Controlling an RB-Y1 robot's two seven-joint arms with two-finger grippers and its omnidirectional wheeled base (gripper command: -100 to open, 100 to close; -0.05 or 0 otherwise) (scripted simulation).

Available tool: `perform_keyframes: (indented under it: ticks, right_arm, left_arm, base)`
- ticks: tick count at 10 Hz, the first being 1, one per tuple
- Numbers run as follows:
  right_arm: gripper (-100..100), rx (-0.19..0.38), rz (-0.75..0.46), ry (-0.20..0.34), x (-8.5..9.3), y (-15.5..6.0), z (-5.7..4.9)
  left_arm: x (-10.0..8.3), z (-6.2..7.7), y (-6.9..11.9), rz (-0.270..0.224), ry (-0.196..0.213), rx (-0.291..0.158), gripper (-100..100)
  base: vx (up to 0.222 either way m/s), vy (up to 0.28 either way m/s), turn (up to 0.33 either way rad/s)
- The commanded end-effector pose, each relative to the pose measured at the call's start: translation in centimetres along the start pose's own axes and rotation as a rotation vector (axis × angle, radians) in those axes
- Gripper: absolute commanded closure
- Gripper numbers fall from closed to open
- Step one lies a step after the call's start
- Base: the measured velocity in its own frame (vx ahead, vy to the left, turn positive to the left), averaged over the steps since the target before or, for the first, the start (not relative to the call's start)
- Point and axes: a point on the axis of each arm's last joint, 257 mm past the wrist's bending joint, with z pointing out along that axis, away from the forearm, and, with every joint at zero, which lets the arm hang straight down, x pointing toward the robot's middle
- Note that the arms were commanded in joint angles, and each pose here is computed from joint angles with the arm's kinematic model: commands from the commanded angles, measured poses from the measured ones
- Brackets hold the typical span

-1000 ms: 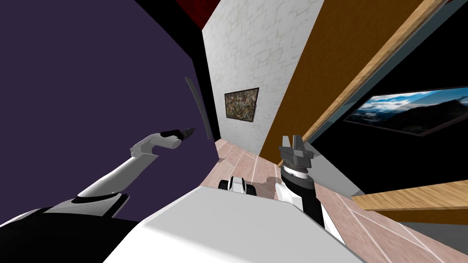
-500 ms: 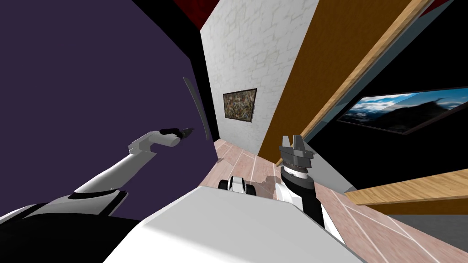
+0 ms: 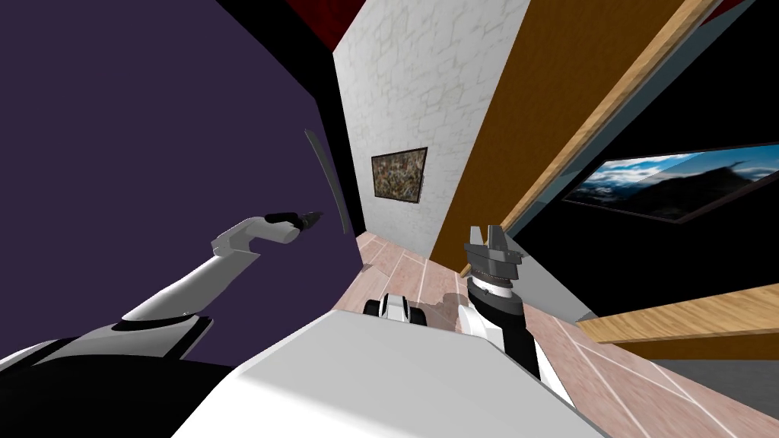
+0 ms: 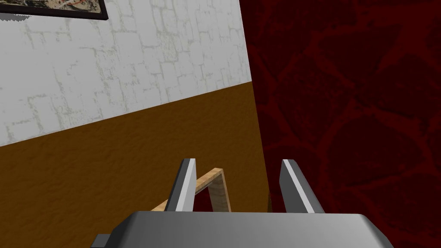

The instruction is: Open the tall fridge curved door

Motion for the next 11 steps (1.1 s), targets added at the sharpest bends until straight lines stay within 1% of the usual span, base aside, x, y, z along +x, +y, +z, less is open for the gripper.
perform_keyframes:
  ticks: [1,2,3,5,6,7,8,11]
  right_arm:
    - [0,0.000,0.000,0.000,0.0,0.0,0.0]
    - [0,0.000,0.000,0.000,0.0,0.0,0.0]
    - [0,0.000,0.000,0.000,0.0,0.0,0.0]
    - [0,0.000,0.000,0.000,0.0,0.0,0.0]
    - [0,0.000,0.000,0.000,0.0,0.0,0.0]
    - [0,0.000,0.000,0.000,0.0,0.0,0.0]
    - [0,0.000,0.000,0.000,0.0,0.0,0.0]
    - [0,0.000,0.000,0.000,0.0,0.0,0.0]
  left_arm:
    - [-1.5,-1.6,-4.0,-0.007,-0.001,0.063,-100]
    - [-2.0,-2.2,-5.4,-0.008,0.000,0.086,-100]
    - [-2.3,-2.6,-6.1,-0.008,0.000,0.097,-100]
    - [-2.3,-2.6,-6.1,-0.008,0.000,0.097,-100]
    - [-2.7,-3.2,-7.4,-0.010,0.001,0.118,-100]
    - [-3.2,-4.1,-9.1,-0.011,0.003,0.146,-100]
    - [-3.2,-4.1,-9.1,-0.011,0.003,0.146,-100]
    - [-4.0,-6.1,-12.3,-0.010,0.009,0.200,-100]
  base:
    - [0.044,0.113,-0.140]
    - [0.062,0.108,-0.079]
    - [0.031,0.068,-0.073]
    - [0.000,0.022,-0.002]
    - [0.022,0.037,-0.083]
    - [0.083,0.091,-0.138]
    - [0.043,0.075,-0.026]
    - [0.016,0.082,-0.096]
